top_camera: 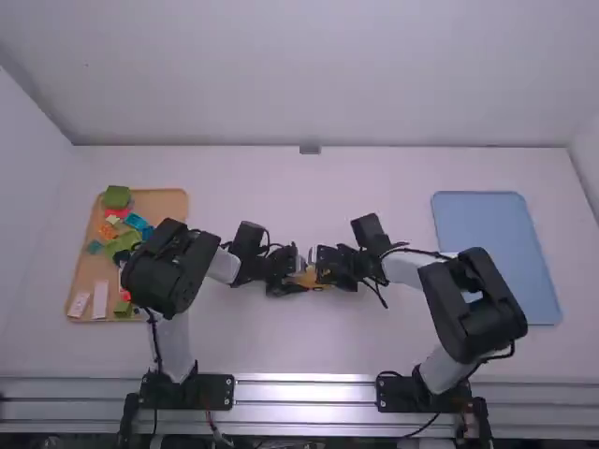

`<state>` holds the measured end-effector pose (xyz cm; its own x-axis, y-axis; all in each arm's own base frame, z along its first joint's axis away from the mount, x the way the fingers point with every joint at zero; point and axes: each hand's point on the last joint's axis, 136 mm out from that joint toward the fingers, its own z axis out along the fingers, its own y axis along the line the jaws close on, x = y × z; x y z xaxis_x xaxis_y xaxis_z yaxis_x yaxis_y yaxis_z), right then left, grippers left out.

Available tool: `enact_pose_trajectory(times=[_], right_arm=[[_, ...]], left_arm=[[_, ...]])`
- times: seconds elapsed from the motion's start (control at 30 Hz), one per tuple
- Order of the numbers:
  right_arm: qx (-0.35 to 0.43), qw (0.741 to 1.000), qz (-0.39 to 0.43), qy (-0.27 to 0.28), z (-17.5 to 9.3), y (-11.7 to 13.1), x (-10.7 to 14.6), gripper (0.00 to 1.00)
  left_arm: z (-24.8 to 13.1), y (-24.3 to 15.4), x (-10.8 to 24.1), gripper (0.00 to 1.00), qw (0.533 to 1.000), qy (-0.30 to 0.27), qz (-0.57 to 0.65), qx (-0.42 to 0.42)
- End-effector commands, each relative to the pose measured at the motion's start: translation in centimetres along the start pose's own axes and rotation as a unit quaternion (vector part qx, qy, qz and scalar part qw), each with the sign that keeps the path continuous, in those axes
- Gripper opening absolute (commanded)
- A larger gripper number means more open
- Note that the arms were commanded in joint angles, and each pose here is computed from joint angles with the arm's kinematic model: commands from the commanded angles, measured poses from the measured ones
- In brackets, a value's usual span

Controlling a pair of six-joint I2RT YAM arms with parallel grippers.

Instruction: Assemble lego blocks to make yellow taxi

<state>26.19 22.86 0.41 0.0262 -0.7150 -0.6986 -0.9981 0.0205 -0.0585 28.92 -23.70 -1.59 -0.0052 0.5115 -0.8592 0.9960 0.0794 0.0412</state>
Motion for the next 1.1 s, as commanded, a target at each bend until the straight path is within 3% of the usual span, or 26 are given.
enact_pose_trajectory(times=[0.0,0.03,0.07,0.17,0.3,0.37,0.4,0.47,0.5,0.57,0.6,0.77,0.93,1.07], right_arm=[[-0.005,1.000,0.008,0.008,0.1,0.6,0.0,0.46],[-0.006,1.000,0.006,0.003,0.1,0.6,-0.2,0.56],[-0.006,1.000,0.004,-0.004,0.1,0.6,-0.4,0.99],[-0.003,0.999,-0.008,-0.039,-0.3,0.2,-1.9,0.99],[0.006,0.995,-0.013,-0.100,-3.3,-0.6,-3.9,0.96],[0.004,0.992,-0.027,-0.122,-4.4,-0.5,-4.4,0.92],[0.002,0.989,-0.036,-0.140,-5.4,-0.4,-4.8,0.85],[0.007,0.988,-0.040,-0.152,-7.0,-0.3,-4.4,0.47],[0.009,0.988,-0.036,-0.150,-7.1,-0.4,-4.1,0.41],[0.010,0.990,-0.014,-0.137,-7.3,-0.5,-2.9,0.06],[0.010,0.991,-0.010,-0.133,-7.2,-0.5,-2.6,0.01],[-0.013,0.995,0.043,-0.087,-4.5,-0.1,0.2,0.00],[-0.021,0.996,0.069,-0.058,-1.5,-0.2,1.1,0.00],[-0.037,0.997,0.054,-0.051,0.0,0.3,0.4,0.00]], left_arm=[[0.3,0.1,1.5,0.36,0.999,0.033,-0.008,-0.014],[0.3,0.1,1.5,0.36,0.999,0.033,-0.009,-0.014],[0.2,0.2,1.5,0.36,0.999,0.034,-0.010,-0.016],[0.2,0.3,1.6,0.36,0.999,0.035,-0.012,-0.017],[0.2,0.3,1.6,0.36,0.999,0.035,-0.013,-0.018],[0.2,0.3,1.6,0.36,0.999,0.034,-0.013,-0.017],[0.2,0.3,1.6,0.36,0.999,0.035,-0.012,-0.017],[0.2,0.4,1.6,0.35,0.999,0.035,-0.010,-0.020],[0.2,0.4,1.6,0.35,0.999,0.036,-0.010,-0.020],[0.2,0.5,1.6,0.34,0.999,0.035,-0.009,-0.022],[0.2,0.5,1.6,0.34,0.999,0.035,-0.009,-0.022],[0.1,0.6,1.5,0.33,0.999,0.034,-0.007,-0.024],[0.3,0.4,1.5,0.32,0.999,0.035,-0.008,-0.019],[0.3,0.3,1.5,0.32,0.999,0.036,-0.009,-0.019]])
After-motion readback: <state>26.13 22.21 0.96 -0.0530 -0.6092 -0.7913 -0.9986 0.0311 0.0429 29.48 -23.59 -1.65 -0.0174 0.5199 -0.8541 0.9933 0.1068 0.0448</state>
